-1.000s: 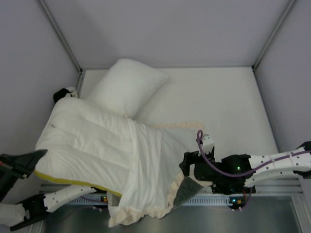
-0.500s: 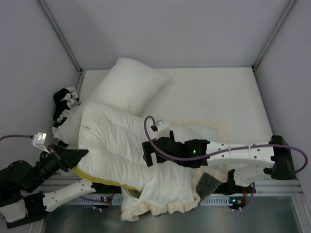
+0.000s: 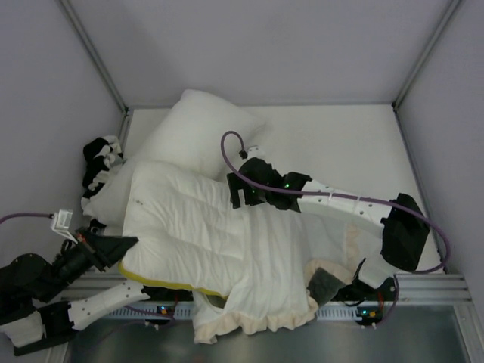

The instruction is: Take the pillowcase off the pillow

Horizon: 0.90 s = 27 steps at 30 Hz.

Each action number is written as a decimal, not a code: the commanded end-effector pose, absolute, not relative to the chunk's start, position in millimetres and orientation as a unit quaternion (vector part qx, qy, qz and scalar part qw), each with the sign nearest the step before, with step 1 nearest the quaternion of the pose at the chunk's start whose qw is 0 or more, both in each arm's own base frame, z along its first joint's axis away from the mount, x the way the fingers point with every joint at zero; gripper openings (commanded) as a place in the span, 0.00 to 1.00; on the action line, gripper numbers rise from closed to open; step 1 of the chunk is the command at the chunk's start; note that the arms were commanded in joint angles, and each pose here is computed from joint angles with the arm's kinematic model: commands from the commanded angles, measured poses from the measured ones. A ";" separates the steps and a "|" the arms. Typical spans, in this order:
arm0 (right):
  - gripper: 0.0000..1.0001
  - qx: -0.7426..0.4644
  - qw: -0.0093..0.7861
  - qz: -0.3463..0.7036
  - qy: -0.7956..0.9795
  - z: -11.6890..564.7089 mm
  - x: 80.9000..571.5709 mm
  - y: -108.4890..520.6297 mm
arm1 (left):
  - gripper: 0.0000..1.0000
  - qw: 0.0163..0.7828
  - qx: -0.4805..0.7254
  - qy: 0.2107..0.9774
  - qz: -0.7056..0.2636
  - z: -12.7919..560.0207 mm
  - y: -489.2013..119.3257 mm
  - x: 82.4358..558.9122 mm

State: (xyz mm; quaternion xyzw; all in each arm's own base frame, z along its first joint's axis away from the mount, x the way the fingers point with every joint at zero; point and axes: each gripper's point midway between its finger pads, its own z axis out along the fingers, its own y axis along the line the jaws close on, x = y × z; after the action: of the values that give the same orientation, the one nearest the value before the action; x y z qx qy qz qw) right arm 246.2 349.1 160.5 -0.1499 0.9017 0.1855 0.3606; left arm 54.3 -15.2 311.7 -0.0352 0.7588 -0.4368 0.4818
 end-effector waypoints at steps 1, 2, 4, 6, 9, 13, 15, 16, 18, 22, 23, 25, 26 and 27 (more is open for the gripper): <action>0.88 -0.171 0.354 0.210 0.895 165.2 248.7 369.2 | 0.00 0.485 -0.039 0.738 -0.467 326.8 -20.4 53.4; 0.87 -0.171 0.348 0.207 0.898 159.5 247.5 368.6 | 0.00 0.487 -0.040 0.737 -0.467 327.7 -18.8 53.3; 0.82 -0.164 0.344 0.195 0.904 149.1 248.3 364.6 | 0.00 0.490 -0.042 0.736 -0.466 328.6 -17.2 53.7; 0.74 -0.158 0.344 0.177 0.908 138.6 247.9 356.1 | 0.00 0.492 -0.042 0.732 -0.469 330.7 -15.2 52.8; 0.51 -0.130 0.352 0.147 0.915 128.1 257.6 337.4 | 0.00 0.493 -0.043 0.730 -0.471 332.0 -14.0 52.2; 0.13 -0.102 0.348 0.118 0.924 111.9 271.2 312.7 | 0.00 0.494 -0.043 0.725 -0.478 334.3 -11.0 49.8; 0.00 -0.084 0.346 0.104 0.929 106.4 280.6 297.2 | 0.00 0.496 -0.046 0.719 -0.484 337.3 -7.5 48.1; 0.00 -0.077 0.344 0.089 0.931 98.7 282.3 286.1 | 0.00 0.498 -0.049 0.715 -0.488 339.5 -4.7 47.3; 0.00 -0.053 0.349 0.068 0.933 94.7 291.0 264.3 | 0.00 0.502 -0.054 0.707 -0.496 342.5 1.3 45.1; 0.00 -0.003 0.348 0.007 0.938 74.1 292.7 203.8 | 0.00 0.512 -0.069 0.692 -0.504 353.7 21.5 39.7; 0.00 0.008 0.348 -0.004 0.937 71.4 292.9 191.4 | 0.00 0.516 -0.073 0.689 -0.504 355.4 26.4 39.1; 0.00 0.042 0.349 -0.029 0.936 67.0 293.0 156.6 | 0.00 0.521 -0.078 0.684 -0.504 357.8 36.4 36.6; 0.00 0.053 0.347 -0.035 0.936 64.3 292.2 146.1 | 0.00 0.527 -0.084 0.673 -0.512 364.5 46.7 33.0; 0.00 0.077 0.352 -0.040 0.932 68.2 295.9 128.2 | 0.00 0.531 -0.089 0.668 -0.514 367.1 53.2 31.9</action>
State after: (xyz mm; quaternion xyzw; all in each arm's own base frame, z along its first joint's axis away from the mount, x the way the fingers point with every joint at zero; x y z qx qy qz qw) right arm 288.6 204.4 72.5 0.0144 0.9400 0.0601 0.3356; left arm 35.1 21.5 326.3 -0.0421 0.7350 -0.4665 0.4903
